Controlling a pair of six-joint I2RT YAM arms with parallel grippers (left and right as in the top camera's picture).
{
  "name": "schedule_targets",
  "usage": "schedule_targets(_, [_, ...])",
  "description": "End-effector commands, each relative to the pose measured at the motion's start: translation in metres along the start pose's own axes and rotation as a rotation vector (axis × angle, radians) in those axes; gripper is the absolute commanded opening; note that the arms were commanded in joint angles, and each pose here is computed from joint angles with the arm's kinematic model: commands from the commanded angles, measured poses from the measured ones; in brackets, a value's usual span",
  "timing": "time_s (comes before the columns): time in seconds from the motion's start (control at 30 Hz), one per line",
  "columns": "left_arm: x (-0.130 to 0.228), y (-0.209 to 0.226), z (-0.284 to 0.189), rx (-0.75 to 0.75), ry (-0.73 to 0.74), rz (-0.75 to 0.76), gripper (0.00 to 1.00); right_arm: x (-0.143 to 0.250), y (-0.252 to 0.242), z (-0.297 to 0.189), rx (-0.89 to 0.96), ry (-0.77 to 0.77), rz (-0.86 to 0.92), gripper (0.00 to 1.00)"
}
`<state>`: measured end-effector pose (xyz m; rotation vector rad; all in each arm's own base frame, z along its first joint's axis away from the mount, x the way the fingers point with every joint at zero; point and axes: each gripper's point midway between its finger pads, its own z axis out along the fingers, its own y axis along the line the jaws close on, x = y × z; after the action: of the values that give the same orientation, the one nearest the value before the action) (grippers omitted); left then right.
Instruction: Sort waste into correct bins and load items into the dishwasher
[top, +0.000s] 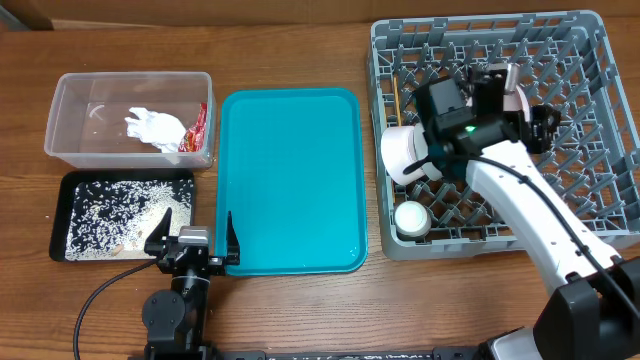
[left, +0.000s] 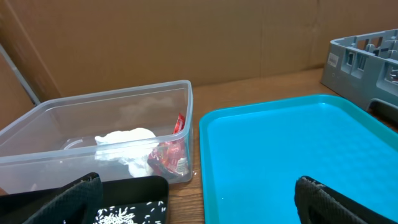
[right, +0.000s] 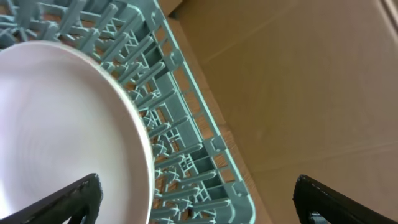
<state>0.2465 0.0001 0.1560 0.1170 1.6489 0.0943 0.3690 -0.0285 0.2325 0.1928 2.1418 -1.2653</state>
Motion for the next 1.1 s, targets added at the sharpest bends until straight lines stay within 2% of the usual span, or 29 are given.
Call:
schedule_targets(0.0, [0.000, -0.001, 0.000, 0.007, -0.006, 0.019, 1.00, -0.027, -0.018, -0.036, -0.094, -0.080, 0.117, 0.98])
schedule_targets(0.13, [0.000, -0.001, 0.000, 0.007, -0.006, 0.019, 1.00, -0.038, -0.005, -0.101, -0.482, -0.112, 0.192, 0.96])
schedule_targets(0.23, [0.000, -0.001, 0.000, 0.007, -0.006, 0.019, 1.00, -0.044, 0.001, -0.179, -0.879, -0.160, 0.229, 1.00])
schedule_targets(0.33, [0.000, -0.001, 0.000, 0.007, -0.006, 0.019, 1.00, -0.040, -0.008, -0.257, -1.240, -0.235, 0.224, 1.00])
schedule_targets(0.47, [0.000, -0.001, 0.000, 0.007, -0.006, 0.019, 1.00, -0.023, -0.024, -0.323, -1.542, -0.290, 0.161, 1.00])
schedule_targets(0.57, [0.000, -0.001, 0.000, 0.007, -0.006, 0.019, 1.00, -0.007, -0.027, -0.353, -1.686, -0.282, 0.085, 1.00])
schedule_targets(0.7, [0.000, -0.001, 0.000, 0.007, -0.006, 0.019, 1.00, 0.003, -0.025, -0.351, -1.683, -0.256, 0.047, 1.00])
schedule_targets(0.8, [0.000, -0.001, 0.000, 0.007, -0.006, 0.019, 1.00, 0.004, -0.031, -0.321, -1.548, -0.239, 0.081, 1.00])
schedule_targets(0.93, [0.000, -0.001, 0.000, 0.007, -0.006, 0.019, 1.00, -0.003, -0.069, -0.288, -1.440, -0.279, 0.222, 1.00])
schedule_targets(1.07, [0.000, -0.001, 0.000, 0.007, -0.006, 0.019, 1.00, -0.008, -0.123, -0.254, -1.305, -0.385, 0.372, 1.00])
